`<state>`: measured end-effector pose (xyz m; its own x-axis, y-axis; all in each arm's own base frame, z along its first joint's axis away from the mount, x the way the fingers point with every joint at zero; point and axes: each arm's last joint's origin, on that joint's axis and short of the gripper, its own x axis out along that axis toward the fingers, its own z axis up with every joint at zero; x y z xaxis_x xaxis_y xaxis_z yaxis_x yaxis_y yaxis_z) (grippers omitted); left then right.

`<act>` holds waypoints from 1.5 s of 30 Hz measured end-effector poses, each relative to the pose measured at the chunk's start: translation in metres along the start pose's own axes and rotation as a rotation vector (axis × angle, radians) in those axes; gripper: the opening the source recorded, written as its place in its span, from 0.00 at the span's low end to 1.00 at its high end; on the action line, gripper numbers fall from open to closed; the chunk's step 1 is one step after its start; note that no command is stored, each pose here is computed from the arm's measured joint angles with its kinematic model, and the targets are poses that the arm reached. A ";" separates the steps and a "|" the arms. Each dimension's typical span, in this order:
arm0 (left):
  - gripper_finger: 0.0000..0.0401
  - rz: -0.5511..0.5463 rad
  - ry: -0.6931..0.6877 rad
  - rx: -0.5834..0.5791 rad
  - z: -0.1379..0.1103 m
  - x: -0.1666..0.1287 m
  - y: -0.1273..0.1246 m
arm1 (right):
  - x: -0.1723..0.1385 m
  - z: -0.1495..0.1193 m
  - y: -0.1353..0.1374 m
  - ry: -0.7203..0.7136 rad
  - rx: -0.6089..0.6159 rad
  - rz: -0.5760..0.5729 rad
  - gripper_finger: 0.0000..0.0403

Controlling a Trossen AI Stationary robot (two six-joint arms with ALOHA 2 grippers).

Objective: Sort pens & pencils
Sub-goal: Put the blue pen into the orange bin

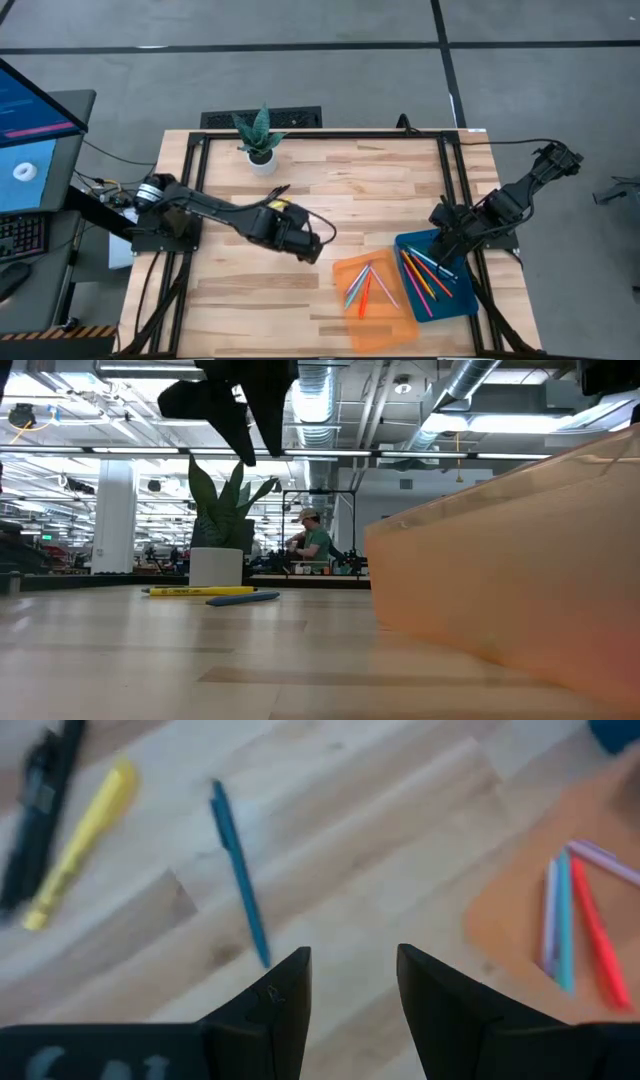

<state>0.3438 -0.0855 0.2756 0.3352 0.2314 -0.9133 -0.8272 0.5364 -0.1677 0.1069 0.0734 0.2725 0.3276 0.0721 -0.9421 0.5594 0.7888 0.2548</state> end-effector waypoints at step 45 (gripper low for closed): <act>0.35 0.131 -0.124 -0.241 -0.006 0.109 0.064 | 0.000 0.000 0.000 0.010 0.002 0.008 0.55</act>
<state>0.3251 -0.0310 0.1631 0.2586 0.3914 -0.8831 -0.9454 0.2902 -0.1482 0.1069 0.0739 0.2726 0.3242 0.0849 -0.9422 0.5580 0.7871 0.2629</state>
